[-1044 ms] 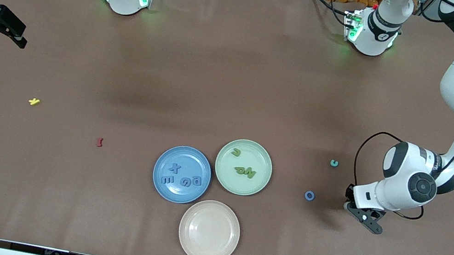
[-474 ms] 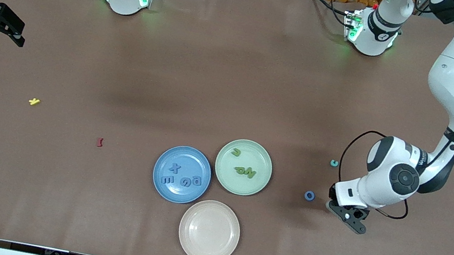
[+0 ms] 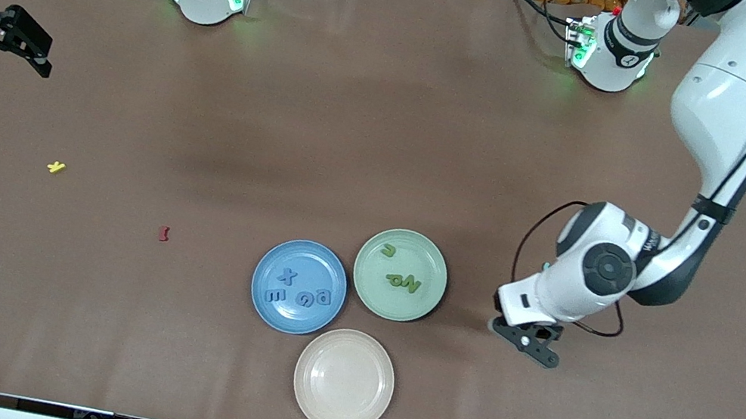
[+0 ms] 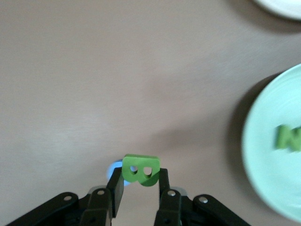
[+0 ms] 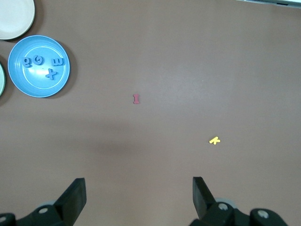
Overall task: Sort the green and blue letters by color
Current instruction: 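Carry the green B into the green plate and open the left gripper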
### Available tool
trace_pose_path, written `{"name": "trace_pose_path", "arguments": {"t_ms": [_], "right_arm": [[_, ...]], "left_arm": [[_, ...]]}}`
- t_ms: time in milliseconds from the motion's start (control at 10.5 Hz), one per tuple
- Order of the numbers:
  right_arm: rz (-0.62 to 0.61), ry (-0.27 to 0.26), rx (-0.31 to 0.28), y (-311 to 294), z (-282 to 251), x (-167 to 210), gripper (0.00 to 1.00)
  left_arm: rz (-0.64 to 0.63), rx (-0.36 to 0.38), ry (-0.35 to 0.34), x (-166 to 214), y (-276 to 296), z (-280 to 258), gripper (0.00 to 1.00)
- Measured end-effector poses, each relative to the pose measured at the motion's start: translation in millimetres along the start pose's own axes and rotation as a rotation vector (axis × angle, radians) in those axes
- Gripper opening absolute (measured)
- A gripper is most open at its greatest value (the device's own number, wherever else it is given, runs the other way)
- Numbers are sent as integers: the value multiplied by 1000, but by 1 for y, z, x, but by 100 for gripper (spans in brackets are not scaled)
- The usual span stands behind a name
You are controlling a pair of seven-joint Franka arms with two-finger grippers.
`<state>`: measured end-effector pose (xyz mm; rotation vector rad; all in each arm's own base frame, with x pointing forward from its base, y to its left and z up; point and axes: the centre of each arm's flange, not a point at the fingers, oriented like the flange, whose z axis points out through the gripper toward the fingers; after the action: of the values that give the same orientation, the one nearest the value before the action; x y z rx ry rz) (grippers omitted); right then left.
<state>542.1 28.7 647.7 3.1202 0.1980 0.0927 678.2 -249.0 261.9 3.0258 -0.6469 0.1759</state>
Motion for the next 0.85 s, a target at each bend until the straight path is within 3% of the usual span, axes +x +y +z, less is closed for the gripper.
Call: {"name": "trace_pose_path", "arguments": {"t_ms": [190,380,664,854], "right_arm": [[0,-5,0,0,0,-1,100],[-40,-51,10,4,4,-6,100],[-89,-65,156,44,2,-20,100],[-67,-31,162,77,-13,-33,100]], "left_arm": [[-122,-28,16,9,56,-8,34],[-215,-52,40,15,111,-9,34],[-336,-126,93,12,161,30,34],[-395,-146,93,8,187,44,34]]}}
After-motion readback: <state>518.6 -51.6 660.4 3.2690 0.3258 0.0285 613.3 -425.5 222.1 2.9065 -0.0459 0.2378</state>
